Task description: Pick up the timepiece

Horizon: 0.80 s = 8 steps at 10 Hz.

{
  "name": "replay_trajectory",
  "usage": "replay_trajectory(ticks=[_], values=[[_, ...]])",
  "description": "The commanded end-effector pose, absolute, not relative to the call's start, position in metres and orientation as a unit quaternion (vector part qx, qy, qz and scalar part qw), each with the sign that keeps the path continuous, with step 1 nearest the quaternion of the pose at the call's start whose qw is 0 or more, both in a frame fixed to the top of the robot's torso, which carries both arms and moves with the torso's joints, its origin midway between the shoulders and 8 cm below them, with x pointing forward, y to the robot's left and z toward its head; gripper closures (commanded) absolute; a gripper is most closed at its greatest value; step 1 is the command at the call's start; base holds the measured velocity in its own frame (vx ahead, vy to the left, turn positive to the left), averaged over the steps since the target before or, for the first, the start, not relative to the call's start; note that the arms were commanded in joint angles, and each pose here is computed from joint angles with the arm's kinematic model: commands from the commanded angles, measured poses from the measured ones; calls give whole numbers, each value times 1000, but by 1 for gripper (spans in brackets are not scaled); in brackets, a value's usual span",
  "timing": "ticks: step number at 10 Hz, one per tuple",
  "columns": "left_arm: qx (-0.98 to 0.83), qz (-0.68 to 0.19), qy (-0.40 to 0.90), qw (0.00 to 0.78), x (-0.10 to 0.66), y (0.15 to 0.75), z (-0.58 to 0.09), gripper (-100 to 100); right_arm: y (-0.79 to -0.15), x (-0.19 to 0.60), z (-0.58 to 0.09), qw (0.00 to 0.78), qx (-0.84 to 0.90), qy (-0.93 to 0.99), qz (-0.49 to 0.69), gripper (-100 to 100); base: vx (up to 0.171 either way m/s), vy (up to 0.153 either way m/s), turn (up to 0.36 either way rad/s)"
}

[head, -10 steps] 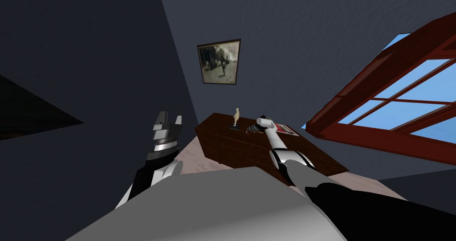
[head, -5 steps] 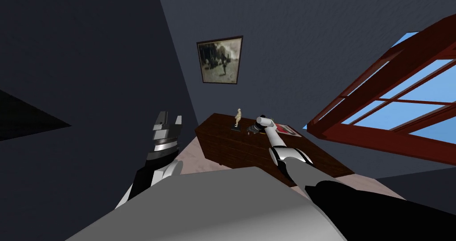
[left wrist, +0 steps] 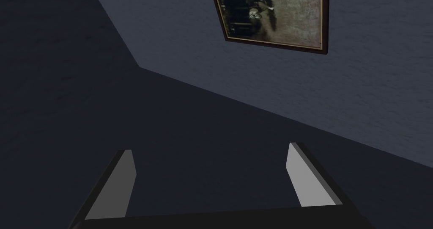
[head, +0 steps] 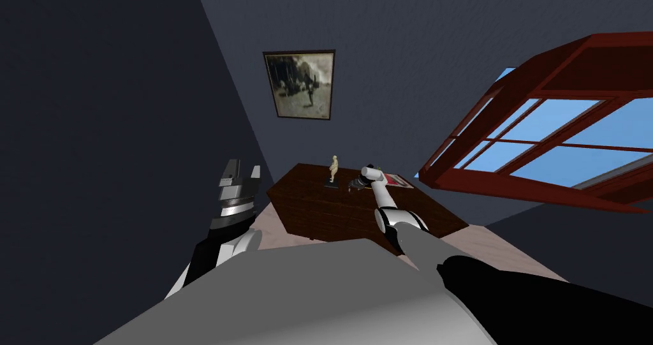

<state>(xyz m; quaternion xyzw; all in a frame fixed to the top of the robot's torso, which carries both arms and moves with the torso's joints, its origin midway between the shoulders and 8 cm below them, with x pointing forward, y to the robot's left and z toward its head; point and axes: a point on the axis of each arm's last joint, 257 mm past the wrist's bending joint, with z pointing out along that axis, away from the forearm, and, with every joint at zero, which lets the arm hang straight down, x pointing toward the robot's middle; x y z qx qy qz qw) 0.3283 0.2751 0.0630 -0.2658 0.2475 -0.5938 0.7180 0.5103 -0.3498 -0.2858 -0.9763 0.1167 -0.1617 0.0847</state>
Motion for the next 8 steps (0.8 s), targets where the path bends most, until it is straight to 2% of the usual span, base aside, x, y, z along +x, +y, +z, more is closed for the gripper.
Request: replay_trajectory(ticks=[1, 6, 8], values=[[-266, -594, 247, 718, 328, 275, 63, 0, -333, 512, -291, 86, -978, 104, -158, -100, 42, -10, -136], [-266, -594, 247, 718, 328, 275, 63, 0, -280, 525, -290, 95, -981, 51, -161, -100, 49, -7, -227], [-266, -594, 247, 718, 328, 275, 63, 0, -259, 527, -292, 96, -982, 32, -159, -100, 39, 3, -145]])
